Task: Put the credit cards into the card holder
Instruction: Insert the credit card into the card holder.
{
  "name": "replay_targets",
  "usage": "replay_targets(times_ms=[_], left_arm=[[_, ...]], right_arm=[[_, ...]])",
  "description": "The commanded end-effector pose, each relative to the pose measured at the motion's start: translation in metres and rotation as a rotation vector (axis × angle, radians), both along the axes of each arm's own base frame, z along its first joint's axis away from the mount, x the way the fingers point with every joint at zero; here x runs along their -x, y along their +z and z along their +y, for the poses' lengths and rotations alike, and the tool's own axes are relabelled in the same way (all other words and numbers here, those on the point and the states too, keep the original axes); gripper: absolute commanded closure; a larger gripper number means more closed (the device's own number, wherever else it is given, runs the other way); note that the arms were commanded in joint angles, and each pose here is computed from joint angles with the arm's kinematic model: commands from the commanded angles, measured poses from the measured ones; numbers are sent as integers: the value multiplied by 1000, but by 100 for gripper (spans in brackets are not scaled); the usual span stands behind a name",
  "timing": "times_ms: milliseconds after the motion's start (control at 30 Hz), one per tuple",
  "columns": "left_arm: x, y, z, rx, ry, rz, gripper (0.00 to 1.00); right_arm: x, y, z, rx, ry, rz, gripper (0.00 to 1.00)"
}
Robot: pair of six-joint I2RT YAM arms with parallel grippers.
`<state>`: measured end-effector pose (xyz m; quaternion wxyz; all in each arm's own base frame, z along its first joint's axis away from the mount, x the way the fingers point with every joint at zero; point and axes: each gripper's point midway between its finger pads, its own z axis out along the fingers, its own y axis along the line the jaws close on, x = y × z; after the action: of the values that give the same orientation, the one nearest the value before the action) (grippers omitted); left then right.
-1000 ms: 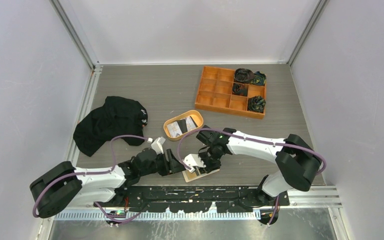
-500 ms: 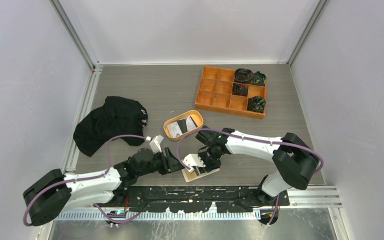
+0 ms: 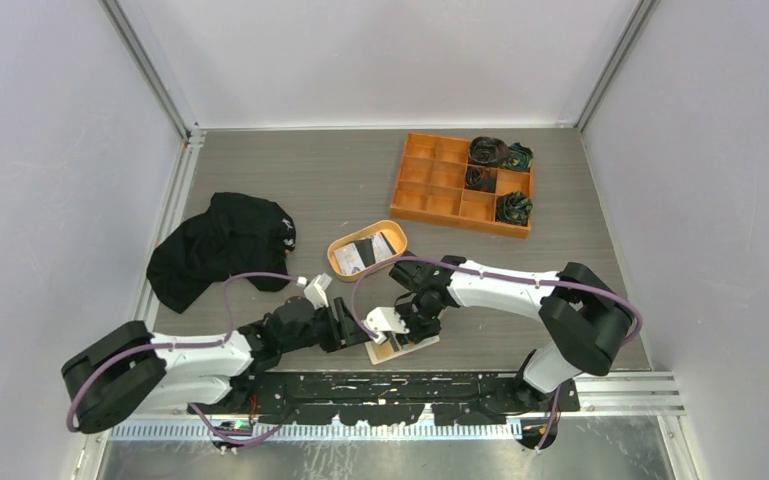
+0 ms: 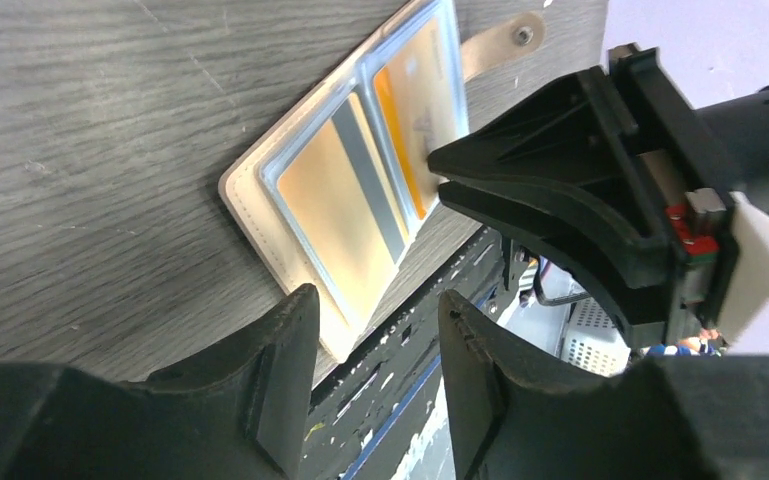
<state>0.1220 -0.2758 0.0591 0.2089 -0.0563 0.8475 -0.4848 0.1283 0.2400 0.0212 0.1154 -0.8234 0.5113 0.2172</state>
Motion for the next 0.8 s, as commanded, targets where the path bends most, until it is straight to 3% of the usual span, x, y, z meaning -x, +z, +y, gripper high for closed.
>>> replay_targets(times_ms=[0,467,767], left_arm=[[-2,21,-21,111,-28,-29,51],[-4,-13,-32,38,-8,61,47],[-5,16,-40,137,-22,5,51]], right_arm=[[-7,-4,3,16,-8,-26,70],[-7,-1,4,10,-10,-27,70],[-7,3,6,-2,-18,-26,71]])
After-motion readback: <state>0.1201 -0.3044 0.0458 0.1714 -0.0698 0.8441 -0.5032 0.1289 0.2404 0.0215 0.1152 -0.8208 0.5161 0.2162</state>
